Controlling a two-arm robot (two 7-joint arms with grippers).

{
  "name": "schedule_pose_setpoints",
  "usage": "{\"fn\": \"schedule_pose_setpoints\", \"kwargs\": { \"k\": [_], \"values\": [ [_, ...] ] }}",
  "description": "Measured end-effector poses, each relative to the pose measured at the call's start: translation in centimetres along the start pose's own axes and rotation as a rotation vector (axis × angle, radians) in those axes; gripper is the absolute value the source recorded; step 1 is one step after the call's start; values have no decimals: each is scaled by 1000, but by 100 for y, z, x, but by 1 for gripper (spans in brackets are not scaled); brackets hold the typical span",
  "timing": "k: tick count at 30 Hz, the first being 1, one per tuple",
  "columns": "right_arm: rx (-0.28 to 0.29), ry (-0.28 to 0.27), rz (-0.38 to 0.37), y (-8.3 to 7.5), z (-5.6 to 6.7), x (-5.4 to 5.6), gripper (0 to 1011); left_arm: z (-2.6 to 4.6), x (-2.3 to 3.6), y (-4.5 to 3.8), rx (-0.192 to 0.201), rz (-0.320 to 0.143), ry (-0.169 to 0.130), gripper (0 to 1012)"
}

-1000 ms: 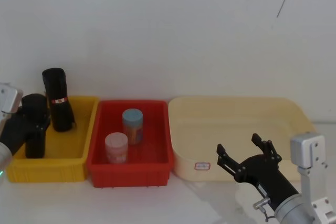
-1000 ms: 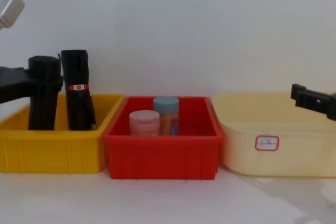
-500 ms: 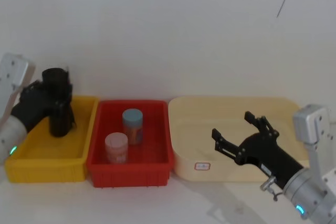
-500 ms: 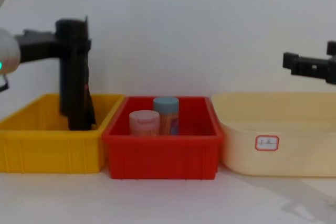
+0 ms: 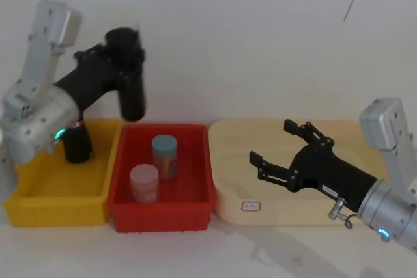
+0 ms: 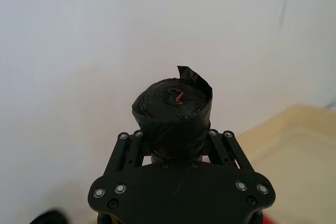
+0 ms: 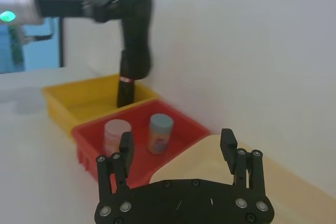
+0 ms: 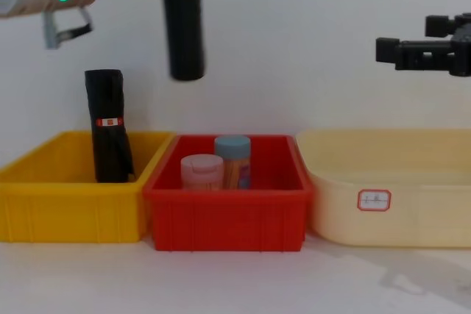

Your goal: Pick up the garbage bag with the one hand and transfer it to the other hand.

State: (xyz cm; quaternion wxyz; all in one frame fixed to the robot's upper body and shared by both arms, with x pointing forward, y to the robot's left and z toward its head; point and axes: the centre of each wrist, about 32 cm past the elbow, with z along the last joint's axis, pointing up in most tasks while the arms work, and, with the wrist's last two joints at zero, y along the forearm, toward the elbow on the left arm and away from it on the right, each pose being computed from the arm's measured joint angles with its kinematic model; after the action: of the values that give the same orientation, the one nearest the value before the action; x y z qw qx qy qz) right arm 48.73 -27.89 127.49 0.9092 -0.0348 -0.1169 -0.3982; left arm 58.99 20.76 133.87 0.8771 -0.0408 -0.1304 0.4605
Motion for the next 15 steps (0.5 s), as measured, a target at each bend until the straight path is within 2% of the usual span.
{"fn": "schedule_pose_setpoints", "kwargs": {
  "k": [1,2,5,8,11,15],
  "values": [
    [-3,-4,10,6,14,18,999,23,-16,-24,-6,-7,4,468],
    [-12,-6,30,17,33,43,1000,73,-58,-78,-19,-24,13,468],
    [-26,-10,51,36,61,79,1000,121,-105,-137,-30,-42,23,468],
    [-54,-7,70,65,81,113,1000,163,-195,-222,-38,-71,45,468],
    [-83,-2,75,97,101,144,999,168,-246,-258,-38,-85,54,468],
    [-115,5,67,135,115,168,1000,148,-347,-312,-35,-108,67,468]
  ]
}}
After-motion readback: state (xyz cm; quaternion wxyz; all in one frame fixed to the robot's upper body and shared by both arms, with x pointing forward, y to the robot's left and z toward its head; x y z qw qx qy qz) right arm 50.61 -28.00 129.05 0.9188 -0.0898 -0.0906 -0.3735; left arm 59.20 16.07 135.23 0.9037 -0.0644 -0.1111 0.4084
